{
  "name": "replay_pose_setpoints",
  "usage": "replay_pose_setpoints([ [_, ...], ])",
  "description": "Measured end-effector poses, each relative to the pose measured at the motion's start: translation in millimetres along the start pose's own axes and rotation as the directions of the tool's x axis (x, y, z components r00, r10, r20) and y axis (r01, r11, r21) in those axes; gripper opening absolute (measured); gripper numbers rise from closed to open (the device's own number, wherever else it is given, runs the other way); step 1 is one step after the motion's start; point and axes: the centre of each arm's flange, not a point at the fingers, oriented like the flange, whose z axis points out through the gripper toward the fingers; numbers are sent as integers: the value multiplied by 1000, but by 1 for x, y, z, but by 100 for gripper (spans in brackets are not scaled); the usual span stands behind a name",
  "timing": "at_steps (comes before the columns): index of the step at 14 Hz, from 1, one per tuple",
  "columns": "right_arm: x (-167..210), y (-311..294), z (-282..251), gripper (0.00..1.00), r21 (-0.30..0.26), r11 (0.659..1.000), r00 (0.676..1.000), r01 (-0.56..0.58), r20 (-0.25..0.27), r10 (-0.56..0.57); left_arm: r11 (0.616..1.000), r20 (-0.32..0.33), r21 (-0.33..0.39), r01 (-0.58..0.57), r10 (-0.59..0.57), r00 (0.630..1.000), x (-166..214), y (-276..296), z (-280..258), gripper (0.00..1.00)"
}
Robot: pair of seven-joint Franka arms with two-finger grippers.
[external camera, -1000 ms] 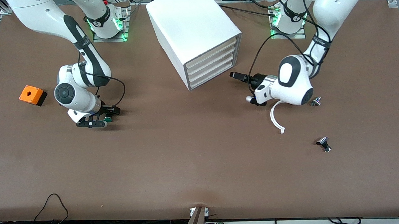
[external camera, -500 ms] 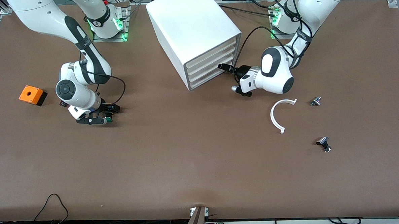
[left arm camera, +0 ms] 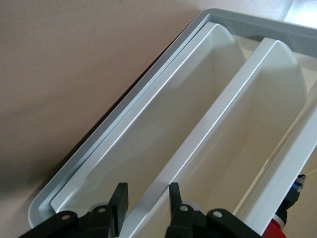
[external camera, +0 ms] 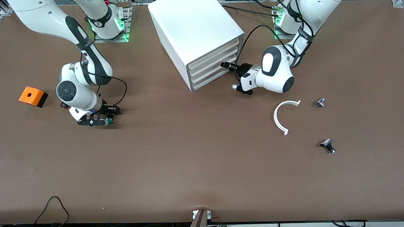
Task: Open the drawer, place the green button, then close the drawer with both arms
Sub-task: 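Pull the lowest cabinet drawer open with the left gripper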
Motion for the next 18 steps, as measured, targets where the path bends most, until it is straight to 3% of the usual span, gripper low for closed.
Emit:
replay_pose_setpoints([
  [3,0,-4,-2,61,1,1000,1000,16,-4,-16,1000,17,4,-1,1,1000,-3,0,10,41],
  [5,0,-7,-5,46,3,998,998,56,-9,-56,1000,20,4,1,-1,1000,-3,-1,12,39],
  [7,1,-6,-5,42,3,997,997,75,-10,-75,1000,17,0,-18,18,1000,-3,-1,10,30],
  [9,1,-6,-5,41,3,997,997,79,-11,-79,1000,9,2,-25,25,1000,-2,-1,9,30],
  [15,7,-9,-12,41,4,995,995,95,-26,-95,999,-121,22,-33,36,992,16,-20,-46,30],
  [18,25,-13,-37,41,-1,995,995,99,3,-99,999,-222,40,-25,34,974,31,-36,-103,29],
])
